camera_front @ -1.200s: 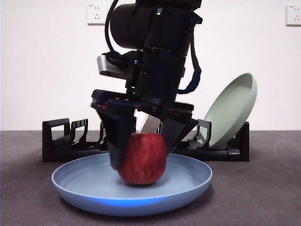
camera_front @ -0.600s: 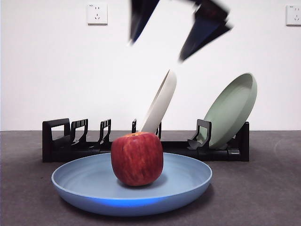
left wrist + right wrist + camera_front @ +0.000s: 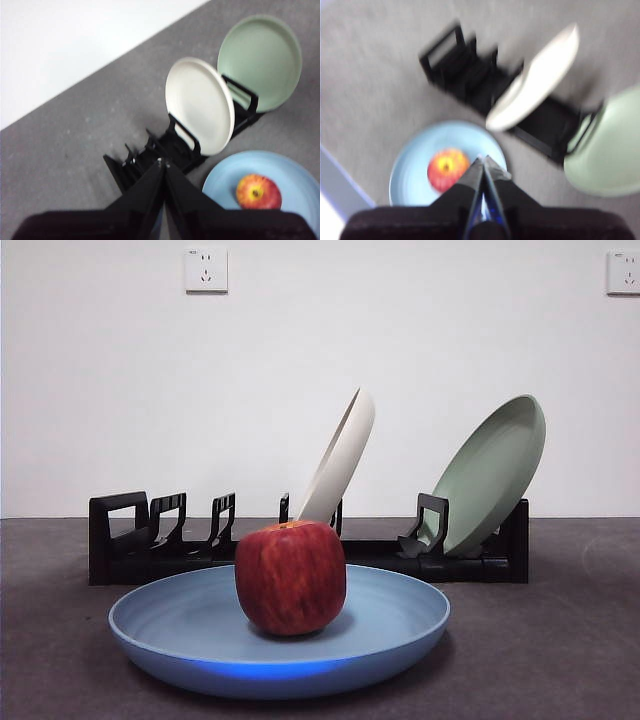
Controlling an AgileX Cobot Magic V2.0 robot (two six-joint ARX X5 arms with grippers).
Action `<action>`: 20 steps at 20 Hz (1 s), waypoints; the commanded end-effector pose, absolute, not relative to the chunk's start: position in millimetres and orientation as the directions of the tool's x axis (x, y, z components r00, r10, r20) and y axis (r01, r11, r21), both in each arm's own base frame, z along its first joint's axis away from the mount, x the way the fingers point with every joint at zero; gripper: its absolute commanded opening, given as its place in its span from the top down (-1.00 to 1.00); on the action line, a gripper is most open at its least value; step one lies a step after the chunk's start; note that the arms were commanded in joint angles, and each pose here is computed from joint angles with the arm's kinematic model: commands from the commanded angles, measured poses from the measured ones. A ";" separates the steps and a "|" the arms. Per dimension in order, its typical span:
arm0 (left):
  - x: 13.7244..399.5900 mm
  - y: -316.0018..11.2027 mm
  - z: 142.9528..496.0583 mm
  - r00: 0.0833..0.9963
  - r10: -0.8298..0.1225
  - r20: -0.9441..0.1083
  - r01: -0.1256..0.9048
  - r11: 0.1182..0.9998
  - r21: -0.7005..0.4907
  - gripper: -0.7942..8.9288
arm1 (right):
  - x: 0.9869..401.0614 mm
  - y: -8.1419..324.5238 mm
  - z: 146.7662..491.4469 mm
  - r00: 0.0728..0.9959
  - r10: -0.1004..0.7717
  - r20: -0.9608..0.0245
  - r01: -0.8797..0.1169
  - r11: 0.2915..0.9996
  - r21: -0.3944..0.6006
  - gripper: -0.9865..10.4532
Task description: Take the blue plate from the plate rack,put the plate on the table,take the apple from the table,put the apple in the plate
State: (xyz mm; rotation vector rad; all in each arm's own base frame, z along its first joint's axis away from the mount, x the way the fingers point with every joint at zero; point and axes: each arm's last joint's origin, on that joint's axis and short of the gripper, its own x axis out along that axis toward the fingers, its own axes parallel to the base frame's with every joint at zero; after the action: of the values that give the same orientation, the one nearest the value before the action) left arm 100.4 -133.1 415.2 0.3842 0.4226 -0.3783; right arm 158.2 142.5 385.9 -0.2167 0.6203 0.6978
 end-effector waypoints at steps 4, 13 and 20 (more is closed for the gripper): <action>97.0 -111.7 355.7 0.873 -0.241 -0.424 0.358 0.907 0.223 0.86 | 137.4 123.1 339.5 0.670 0.573 -0.472 -0.629 0.776 0.049 0.85; 71.2 -72.9 258.7 0.887 -0.310 -0.342 0.303 0.950 -0.075 0.86 | 96.0 83.4 261.1 0.729 0.547 -0.412 -0.534 0.831 0.159 0.85; 70.3 -74.5 257.2 0.860 -0.357 -0.365 0.349 0.933 -0.089 0.84 | 94.7 82.1 257.6 0.717 0.534 -0.448 -0.524 0.837 0.158 0.85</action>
State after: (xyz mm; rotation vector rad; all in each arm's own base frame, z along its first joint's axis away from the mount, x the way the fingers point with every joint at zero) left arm 70.3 -74.5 257.4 -0.0086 0.3868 -0.3707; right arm 94.6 82.1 258.8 0.0115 0.5009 0.5898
